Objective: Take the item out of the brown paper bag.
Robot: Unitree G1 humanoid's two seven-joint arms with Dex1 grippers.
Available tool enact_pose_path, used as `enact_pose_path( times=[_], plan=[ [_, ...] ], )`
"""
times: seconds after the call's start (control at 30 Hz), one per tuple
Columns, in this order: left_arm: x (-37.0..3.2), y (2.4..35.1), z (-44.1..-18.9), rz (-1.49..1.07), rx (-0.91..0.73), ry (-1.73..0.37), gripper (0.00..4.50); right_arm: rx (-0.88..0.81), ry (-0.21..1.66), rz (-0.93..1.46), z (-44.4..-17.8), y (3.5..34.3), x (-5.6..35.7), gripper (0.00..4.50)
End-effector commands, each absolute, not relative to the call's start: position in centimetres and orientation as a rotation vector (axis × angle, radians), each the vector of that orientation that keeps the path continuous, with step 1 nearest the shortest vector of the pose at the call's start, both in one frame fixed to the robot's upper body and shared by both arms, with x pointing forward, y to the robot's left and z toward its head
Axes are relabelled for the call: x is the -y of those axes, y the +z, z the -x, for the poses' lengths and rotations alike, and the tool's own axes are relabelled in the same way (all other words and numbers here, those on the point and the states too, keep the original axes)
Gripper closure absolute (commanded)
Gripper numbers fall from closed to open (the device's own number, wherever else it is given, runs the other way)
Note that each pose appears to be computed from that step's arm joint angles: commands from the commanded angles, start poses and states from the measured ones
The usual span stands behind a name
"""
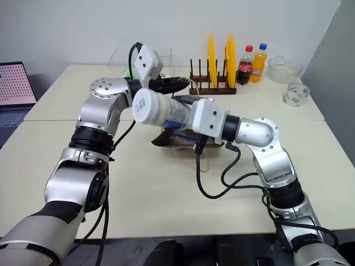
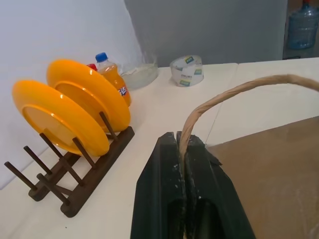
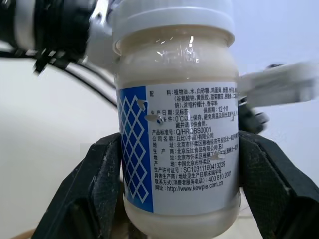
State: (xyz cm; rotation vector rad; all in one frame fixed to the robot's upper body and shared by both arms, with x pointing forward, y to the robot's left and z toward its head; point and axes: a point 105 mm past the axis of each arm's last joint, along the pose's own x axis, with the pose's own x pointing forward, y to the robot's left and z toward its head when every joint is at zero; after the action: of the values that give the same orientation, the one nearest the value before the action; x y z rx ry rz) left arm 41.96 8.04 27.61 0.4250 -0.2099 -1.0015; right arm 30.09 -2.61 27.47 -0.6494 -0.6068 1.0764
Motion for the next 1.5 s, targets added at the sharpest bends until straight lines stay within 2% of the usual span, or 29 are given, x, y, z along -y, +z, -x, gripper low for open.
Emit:
enact_pose_path(
  times=[0.03,0.1,0.17,0.27,0.3,0.53,0.7,0.8,1.0,1.03,1.1,1.13,1.33,1.5],
  plan=[
    [-7.7,29.4,-41.8,-0.451,0.268,-0.989,4.5,0.812,0.843,0.559,-30.0,33.5,5.8,1.47],
    [-7.7,29.3,-41.8,-0.453,0.265,-0.988,4.5,0.818,0.724,0.561,-30.9,34.7,7.9,1.47],
    [-7.8,29.2,-41.8,-0.455,0.263,-0.986,4.5,0.73,0.563,0.655,-32.8,34.3,11.8,1.47],
    [-7.9,29.2,-41.8,-0.456,0.263,-0.986,4.5,0.569,0.451,0.817,-34.6,31.7,16.0,1.47],
    [-7.8,29.3,-41.8,-0.457,0.266,-0.988,4.5,0.461,0.435,0.887,-35.3,29.8,17.6,1.47],
    [-7.4,29.4,-41.7,-0.456,0.271,-1.002,4.5,-0.04,0.504,1.088,-36.9,20.4,22.7,1.47],
    [-7.3,29.3,-41.6,-0.459,0.271,-1.009,4.5,-0.254,0.574,1.189,-37.4,16.3,24.1,1.47],
    [-7.4,29.3,-41.6,-0.46,0.272,-1.006,4.5,-0.336,0.626,1.206,-37.2,14.9,24.3,1.47],
    [-7.5,29.2,-41.4,-0.462,0.271,-1.01,4.5,-0.414,0.693,1.194,-37.1,13.6,24.2,1.47],
    [-7.5,29.2,-41.4,-0.462,0.271,-1.01,4.5,-0.415,0.697,1.194,-37.1,13.5,24.2,0.74],
    [-7.5,29.2,-41.4,-0.461,0.271,-1.01,4.5,-0.411,0.7,1.189,-37.2,13.6,24.2,0.12],
    [-7.5,29.2,-41.4,-0.461,0.271,-1.01,4.5,-0.402,0.698,1.19,-37.2,13.9,24.1,0.03],
    [-7.4,29.2,-41.5,-0.458,0.271,-1.009,4.5,-0.345,0.698,1.145,-36.3,16.4,24.3,0.03],
    [-7.3,29.0,-41.6,-0.464,0.27,-1.001,4.5,-0.272,0.672,1.056,-34.2,19.4,24.1,0.03]
  ],
)
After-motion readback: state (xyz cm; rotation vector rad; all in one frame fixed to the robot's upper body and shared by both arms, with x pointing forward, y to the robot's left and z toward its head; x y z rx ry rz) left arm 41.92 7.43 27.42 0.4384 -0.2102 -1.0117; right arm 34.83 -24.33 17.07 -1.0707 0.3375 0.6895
